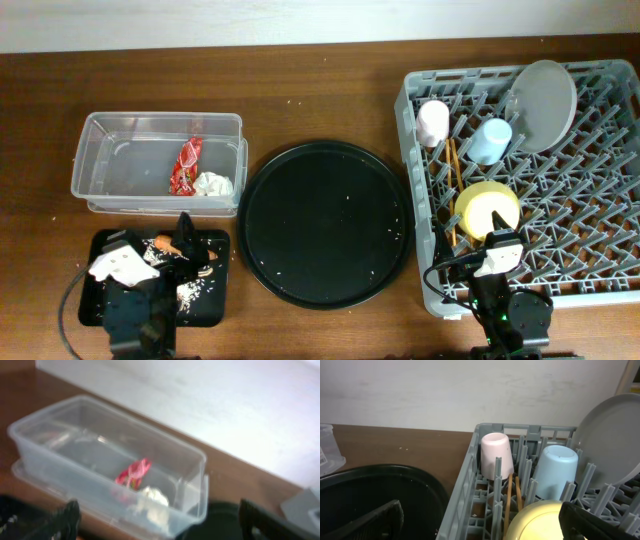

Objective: Sort waste into correct bins and load items into the dishwasher rack

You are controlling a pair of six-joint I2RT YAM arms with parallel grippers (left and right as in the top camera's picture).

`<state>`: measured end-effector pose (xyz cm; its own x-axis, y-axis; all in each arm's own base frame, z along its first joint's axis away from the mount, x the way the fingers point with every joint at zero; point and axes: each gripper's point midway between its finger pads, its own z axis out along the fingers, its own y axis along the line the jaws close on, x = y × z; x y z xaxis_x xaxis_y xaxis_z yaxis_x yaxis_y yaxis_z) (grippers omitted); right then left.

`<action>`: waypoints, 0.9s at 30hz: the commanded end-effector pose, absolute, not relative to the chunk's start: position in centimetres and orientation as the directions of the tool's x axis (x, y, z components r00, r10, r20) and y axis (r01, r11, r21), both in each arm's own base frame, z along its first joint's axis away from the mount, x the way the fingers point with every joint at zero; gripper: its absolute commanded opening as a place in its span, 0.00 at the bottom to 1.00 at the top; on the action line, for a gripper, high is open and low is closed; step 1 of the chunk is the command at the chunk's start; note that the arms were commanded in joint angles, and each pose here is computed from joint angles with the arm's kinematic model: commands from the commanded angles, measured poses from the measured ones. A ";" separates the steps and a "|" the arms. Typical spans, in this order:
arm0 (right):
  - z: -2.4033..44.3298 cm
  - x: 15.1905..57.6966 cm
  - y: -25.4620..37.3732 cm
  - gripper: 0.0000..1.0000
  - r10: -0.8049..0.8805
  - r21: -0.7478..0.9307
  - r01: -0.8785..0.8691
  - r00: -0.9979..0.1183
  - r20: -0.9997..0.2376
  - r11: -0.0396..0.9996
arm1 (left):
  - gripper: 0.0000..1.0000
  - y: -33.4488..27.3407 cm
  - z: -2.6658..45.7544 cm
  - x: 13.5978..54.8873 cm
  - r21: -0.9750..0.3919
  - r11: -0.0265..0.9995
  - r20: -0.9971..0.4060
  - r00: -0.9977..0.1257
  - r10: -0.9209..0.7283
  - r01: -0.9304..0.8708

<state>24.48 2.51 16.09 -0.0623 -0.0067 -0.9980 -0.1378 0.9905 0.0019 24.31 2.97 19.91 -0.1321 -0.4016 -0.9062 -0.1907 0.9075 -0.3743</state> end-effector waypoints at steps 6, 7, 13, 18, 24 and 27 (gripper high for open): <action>15.9 24.5 2.4 0.98 -0.012 -0.003 -0.135 -0.065 -0.998 0.991 | 0.99 1.5 16.8 24.9 -0.395 0.916 -0.916 -0.049 -0.398 -0.065; 15.9 24.5 2.4 0.98 -0.012 -0.003 -0.135 -0.065 -0.998 0.991 | 0.99 1.5 16.0 24.8 -0.395 0.916 -0.915 -0.054 -0.399 -0.067; 15.9 24.5 2.4 0.98 -0.012 -0.003 -0.135 -0.065 -0.998 0.991 | 0.99 -1.1 15.5 24.6 -0.037 0.998 -0.996 -0.087 -0.032 0.056; 15.9 24.5 2.4 0.98 -0.012 -0.003 -0.135 -0.065 -0.998 0.991 | 0.99 -0.9 15.4 24.6 -0.002 0.999 -0.996 -0.089 0.001 0.039; 15.9 24.5 2.4 0.98 -0.012 -0.003 -0.135 -0.065 -0.998 0.991 | 0.99 -0.7 15.4 24.6 0.106 0.994 -0.990 -0.085 0.109 0.039; 15.9 24.5 2.4 0.98 -0.012 -0.003 -0.135 -0.065 -0.998 0.991 | 0.99 0.2 15.6 24.6 0.106 0.994 -0.991 -0.079 0.106 -0.001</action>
